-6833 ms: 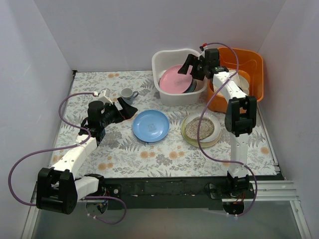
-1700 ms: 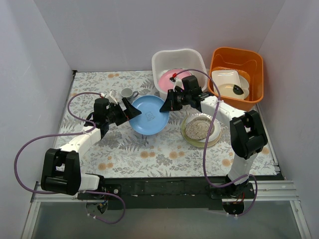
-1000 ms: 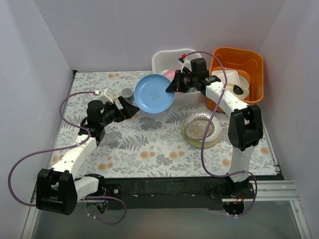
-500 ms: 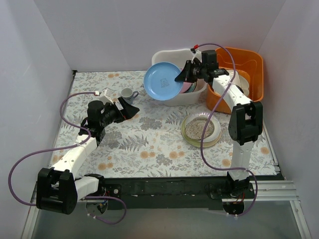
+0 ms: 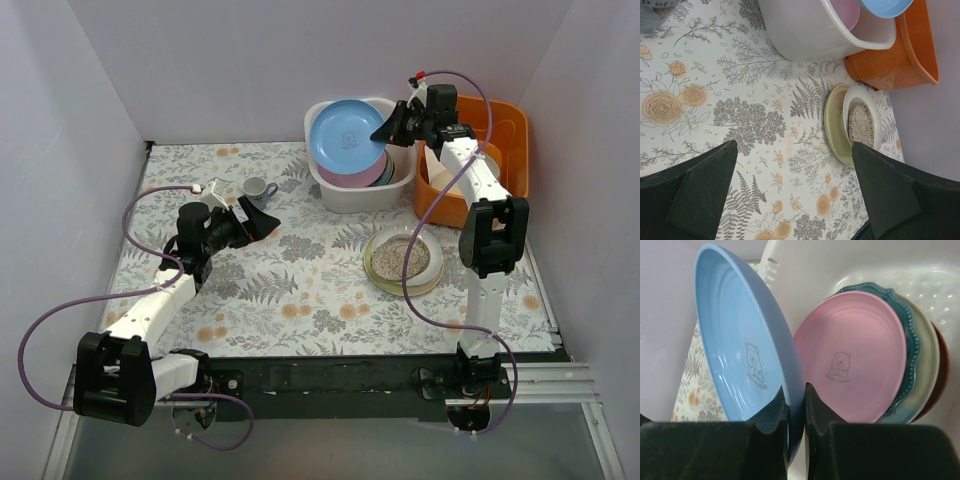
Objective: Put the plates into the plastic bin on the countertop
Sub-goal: Place the plate in the plastic bin.
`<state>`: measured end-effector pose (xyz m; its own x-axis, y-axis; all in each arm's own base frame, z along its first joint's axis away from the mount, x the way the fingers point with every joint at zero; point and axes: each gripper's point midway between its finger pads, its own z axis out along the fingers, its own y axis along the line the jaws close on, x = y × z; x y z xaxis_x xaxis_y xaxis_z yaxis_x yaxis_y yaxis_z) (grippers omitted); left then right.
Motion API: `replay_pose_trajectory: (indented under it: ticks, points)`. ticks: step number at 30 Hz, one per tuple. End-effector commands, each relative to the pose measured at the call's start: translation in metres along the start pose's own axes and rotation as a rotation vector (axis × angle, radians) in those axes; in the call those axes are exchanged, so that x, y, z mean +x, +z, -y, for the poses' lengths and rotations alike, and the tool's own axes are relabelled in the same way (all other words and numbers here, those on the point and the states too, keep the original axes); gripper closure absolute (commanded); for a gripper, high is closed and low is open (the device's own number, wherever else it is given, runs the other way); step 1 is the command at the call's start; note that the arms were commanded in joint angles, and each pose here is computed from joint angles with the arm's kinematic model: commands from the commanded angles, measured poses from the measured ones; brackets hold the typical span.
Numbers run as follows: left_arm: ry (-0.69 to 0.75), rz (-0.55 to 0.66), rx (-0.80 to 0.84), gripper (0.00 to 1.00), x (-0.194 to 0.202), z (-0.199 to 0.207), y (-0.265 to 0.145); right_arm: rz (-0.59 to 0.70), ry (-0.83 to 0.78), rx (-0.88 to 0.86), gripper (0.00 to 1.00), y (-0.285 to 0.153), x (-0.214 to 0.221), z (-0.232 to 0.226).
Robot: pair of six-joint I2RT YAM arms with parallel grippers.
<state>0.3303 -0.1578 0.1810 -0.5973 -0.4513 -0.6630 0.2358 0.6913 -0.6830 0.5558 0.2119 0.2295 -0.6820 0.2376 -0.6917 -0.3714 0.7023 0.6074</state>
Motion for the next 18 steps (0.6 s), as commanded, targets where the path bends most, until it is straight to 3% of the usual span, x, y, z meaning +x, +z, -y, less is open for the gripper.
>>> replay_pose_trajectory:
  ticks: [1,18]
  points:
    - [0.018,0.004,0.017,0.02,-0.001,0.003,0.001,0.098,-0.013,-0.011,0.99,-0.007,-0.038,-0.003]
    - [0.024,-0.011,0.023,0.02,-0.004,0.005,0.006,0.079,0.028,0.009,0.99,0.000,-0.028,0.021]
